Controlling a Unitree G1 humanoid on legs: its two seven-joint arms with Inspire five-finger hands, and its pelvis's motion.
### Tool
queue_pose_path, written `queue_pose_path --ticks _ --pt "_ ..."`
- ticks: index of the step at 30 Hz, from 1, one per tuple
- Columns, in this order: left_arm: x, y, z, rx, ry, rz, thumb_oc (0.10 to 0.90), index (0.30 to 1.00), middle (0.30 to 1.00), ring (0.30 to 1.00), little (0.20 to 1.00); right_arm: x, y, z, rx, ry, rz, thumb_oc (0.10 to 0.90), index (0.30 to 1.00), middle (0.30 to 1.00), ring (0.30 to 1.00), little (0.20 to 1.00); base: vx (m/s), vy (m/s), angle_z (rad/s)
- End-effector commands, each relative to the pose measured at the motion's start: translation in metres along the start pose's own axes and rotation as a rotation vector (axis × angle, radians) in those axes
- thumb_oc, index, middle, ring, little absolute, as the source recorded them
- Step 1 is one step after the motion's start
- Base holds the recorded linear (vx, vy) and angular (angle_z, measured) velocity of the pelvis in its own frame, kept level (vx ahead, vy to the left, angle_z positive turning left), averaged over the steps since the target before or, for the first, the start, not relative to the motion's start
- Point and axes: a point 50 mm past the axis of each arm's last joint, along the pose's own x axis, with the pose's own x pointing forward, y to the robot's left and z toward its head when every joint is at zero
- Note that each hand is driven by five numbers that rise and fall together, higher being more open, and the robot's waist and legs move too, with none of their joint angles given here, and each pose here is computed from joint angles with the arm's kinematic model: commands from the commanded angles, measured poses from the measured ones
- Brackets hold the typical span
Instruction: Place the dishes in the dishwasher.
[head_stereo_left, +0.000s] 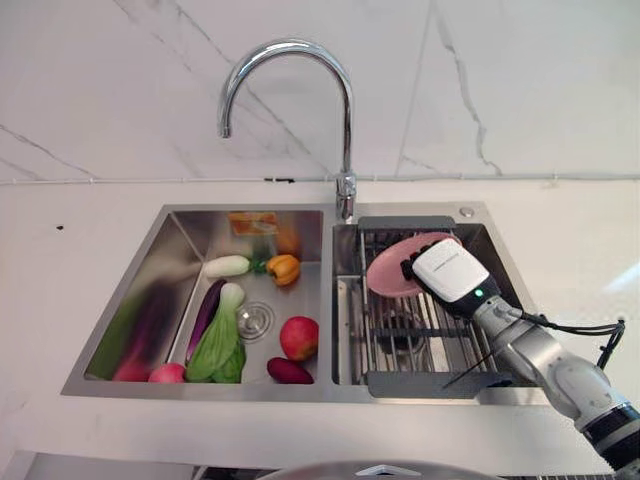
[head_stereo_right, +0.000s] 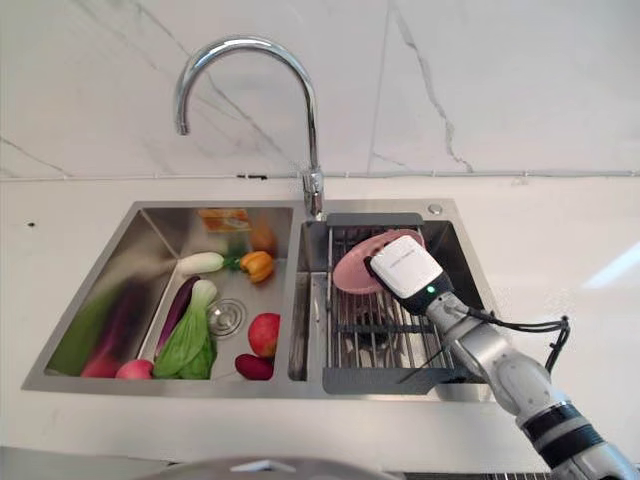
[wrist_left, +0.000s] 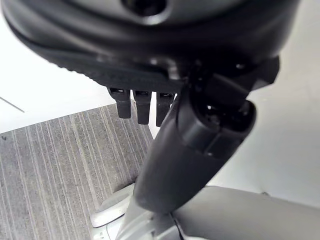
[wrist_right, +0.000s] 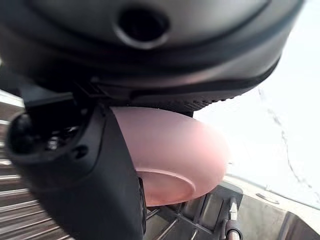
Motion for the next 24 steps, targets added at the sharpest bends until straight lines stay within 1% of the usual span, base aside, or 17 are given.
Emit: queue_pose_path --ticks 1,3,4,6,7,9,11,16,18,19,20,21,22,24 --pt "0.005 -0.003 0.027 0.025 -0.056 -0.007 0.8 0.9 0.9 0.9 0.9 0.018 -0.025 -0.021 -0.052 0.064 -0.134 0.4 0.3 0.3 0.3 0.3 0.0 0.0 0.0" --pt "0.005 -0.003 0.027 0.025 -0.056 -0.007 0.8 0.9 0.9 0.9 0.9 0.018 -0.025 -0.021 -0.052 0.064 -0.134 0.4 0.3 0.3 0.3 0.3 0.0 0.0 0.0" --pt "0.005 -0.002 0.025 0.02 -0.049 0.002 0.8 0.9 0.9 0.9 0.9 0.018 -0.04 -0.021 -0.025 0.08 -0.23 0.4 0.3 0.3 0.3 0.3 0.0 0.0 0.0" --pt "0.004 -0.002 0.024 0.015 -0.046 0.007 0.8 0.9 0.9 0.9 0.9 0.017 -0.053 -0.022 -0.009 0.089 -0.296 0.4 0.3 0.3 0.3 0.3 0.0 -0.012 0.04" --pt "0.004 -0.002 0.024 0.015 -0.046 0.007 0.8 0.9 0.9 0.9 0.9 0.017 -0.053 -0.022 -0.009 0.089 -0.296 0.4 0.3 0.3 0.3 0.3 -0.01 -0.012 0.07" --pt "0.005 0.0 0.023 0.015 -0.046 0.016 0.8 0.9 0.9 0.9 0.9 0.009 -0.075 -0.027 0.029 0.121 -0.408 0.4 0.3 0.3 0.3 0.3 -0.01 -0.02 0.05" --pt "0.005 0.0 0.023 0.017 -0.047 0.016 0.8 0.9 0.9 0.9 0.9 0.008 -0.076 -0.028 0.03 0.123 -0.407 0.4 0.3 0.3 0.3 0.3 -0.01 -0.012 0.09" --pt "0.005 0.005 0.027 0.048 -0.072 0.03 0.8 0.9 0.9 0.9 0.9 -0.018 -0.101 -0.047 0.03 0.218 -0.55 0.4 0.3 0.3 0.3 0.3 -0.04 -0.016 0.26" --pt "0.007 0.017 0.039 0.064 -0.12 0.066 0.8 0.9 0.9 0.9 0.9 -0.032 -0.133 -0.06 -0.046 0.222 -0.675 0.4 0.3 0.3 0.3 0.3 -0.14 -0.021 0.16" --pt "0.007 0.017 0.039 0.064 -0.12 0.066 0.8 0.9 0.9 0.9 0.9 -0.032 -0.133 -0.06 -0.046 0.222 -0.675 0.4 0.3 0.3 0.3 0.3 -0.09 0.055 0.25" --pt "0.007 0.028 0.041 -0.02 -0.12 0.118 0.8 0.9 0.9 0.9 0.9 -0.035 -0.154 -0.064 -0.032 0.226 -0.816 0.4 0.3 0.3 0.3 0.3 -0.04 0.057 0.2" --pt "0.007 0.028 0.041 -0.02 -0.12 0.118 0.8 0.9 0.9 0.9 0.9 -0.035 -0.154 -0.064 -0.032 0.226 -0.816 0.4 0.3 0.3 0.3 0.3 -0.05 0.097 0.08" --pt "0.008 0.029 0.037 -0.042 -0.105 0.122 0.8 0.9 0.9 0.9 0.9 -0.035 -0.163 -0.064 -0.046 0.214 -0.861 0.4 0.3 0.3 0.3 0.3 -0.02 0.108 -0.55" --pt "0.008 0.029 0.035 -0.027 -0.094 0.121 0.8 0.9 0.9 0.9 0.9 -0.039 -0.175 -0.068 -0.093 0.213 -0.89 0.4 0.3 0.3 0.3 0.3 -0.02 0.241 -1.73"
